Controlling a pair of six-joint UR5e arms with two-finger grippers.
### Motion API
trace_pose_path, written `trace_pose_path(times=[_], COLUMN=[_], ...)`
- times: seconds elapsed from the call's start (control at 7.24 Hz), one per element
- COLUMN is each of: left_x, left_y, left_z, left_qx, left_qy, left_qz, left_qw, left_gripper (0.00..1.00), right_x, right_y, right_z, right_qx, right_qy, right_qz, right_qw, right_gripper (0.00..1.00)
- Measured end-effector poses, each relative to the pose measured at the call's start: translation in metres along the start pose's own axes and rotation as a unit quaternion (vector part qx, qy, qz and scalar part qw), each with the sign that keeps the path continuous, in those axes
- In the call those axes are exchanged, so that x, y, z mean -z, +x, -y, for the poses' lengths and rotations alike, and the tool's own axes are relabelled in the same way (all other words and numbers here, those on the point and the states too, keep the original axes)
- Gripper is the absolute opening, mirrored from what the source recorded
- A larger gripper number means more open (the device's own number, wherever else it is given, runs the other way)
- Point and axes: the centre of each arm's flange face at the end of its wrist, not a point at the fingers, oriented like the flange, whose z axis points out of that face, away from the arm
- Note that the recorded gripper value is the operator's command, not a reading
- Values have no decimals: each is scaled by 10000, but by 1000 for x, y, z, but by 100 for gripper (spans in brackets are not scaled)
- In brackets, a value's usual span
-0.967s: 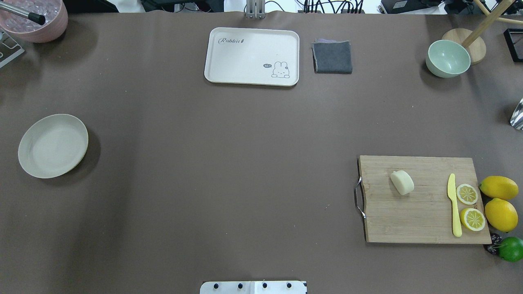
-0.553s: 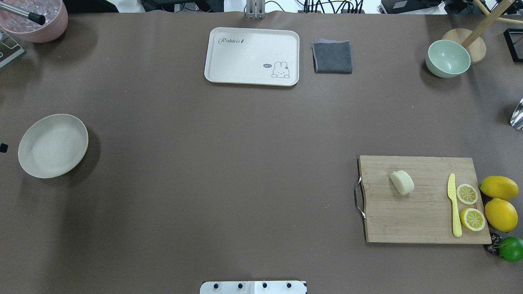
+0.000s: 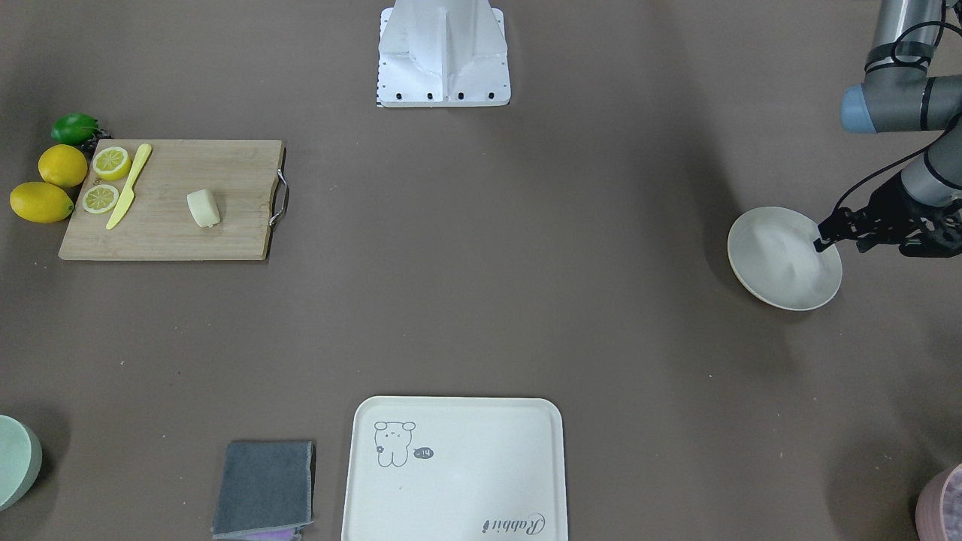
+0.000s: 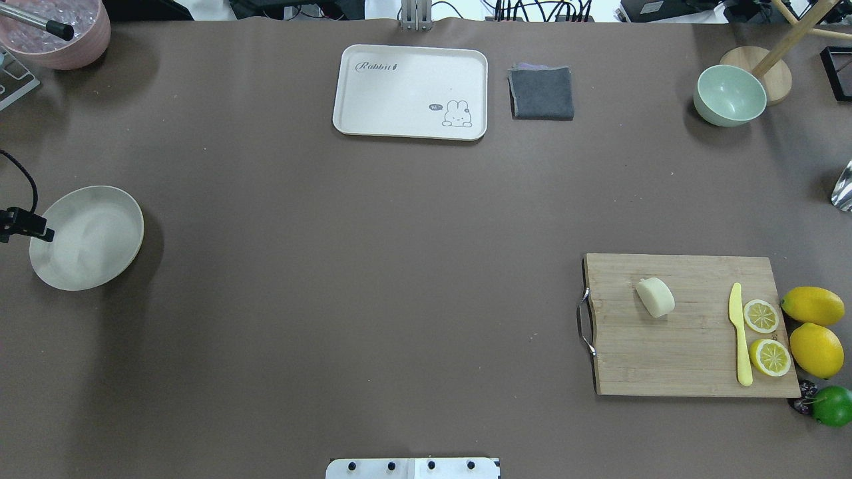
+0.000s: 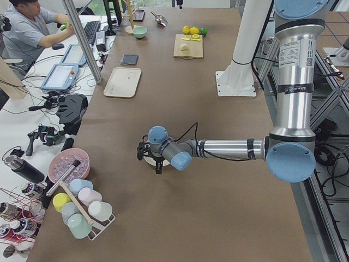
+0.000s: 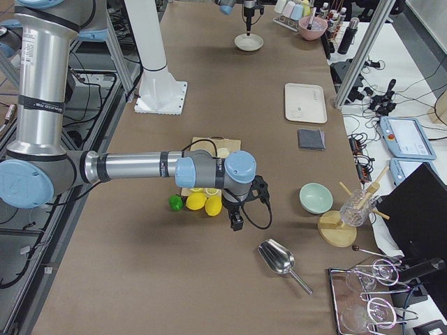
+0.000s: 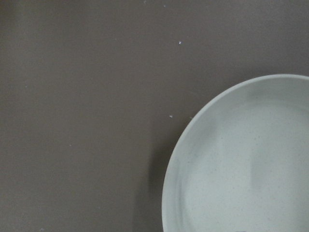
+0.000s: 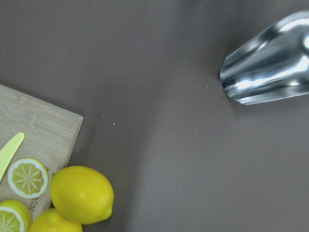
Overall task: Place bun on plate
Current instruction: 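Reach the left gripper to the rim of the white plate and grasp it, then slide the plate to centre with left gripper while right gripper reaches the bun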
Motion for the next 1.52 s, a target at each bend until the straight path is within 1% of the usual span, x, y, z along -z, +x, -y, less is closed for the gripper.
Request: trace_pose_path(times=[0.14, 0.28, 0.41, 0.55, 0.69, 0.83, 1.11, 1.24, 1.38, 1.52], left_x=[-4, -5, -4, -4, -4, -5, 0, 10, 25, 46], left_y=[2, 4, 5, 7, 8, 8, 14, 26, 46, 74], left_z=[5, 8, 9, 10, 10, 11, 11, 11, 11, 13], left_qx=[6, 17, 69, 171, 235, 265, 279, 247, 197, 323], left_qy=[-1, 1, 5, 9, 10, 11, 40, 74, 119, 184], left_qz=[5, 4, -5, -13, -15, -12, -67, -177, -364, -615], left_qw=[10000, 10000, 10000, 9999, 9997, 9996, 9996, 9995, 9991, 9974], left_gripper=[64, 55, 47, 38, 16, 0, 0, 0, 0, 0], right_x=[0, 0, -1, -2, -3, -3, -2, -1, 1, 4], right_y=[0, 1, 1, 2, 2, 2, 1, -1, -8, -21], right_z=[0, 1, 2, 2, 3, 3, 4, 6, 10, 17], right_qx=[-1, -4, -5, -2, 1, 0, 13, 44, 107, 210], right_qy=[-1, -5, -15, -26, -29, -29, -23, -10, 25, 89], right_qz=[-2, -6, -12, -16, -14, -11, -10, -9, -5, 11], right_qw=[10000, 10000, 10000, 10000, 10000, 10000, 10000, 10000, 9999, 9997], right_gripper=[100, 100, 100, 100, 100, 100, 100, 100, 100, 100])
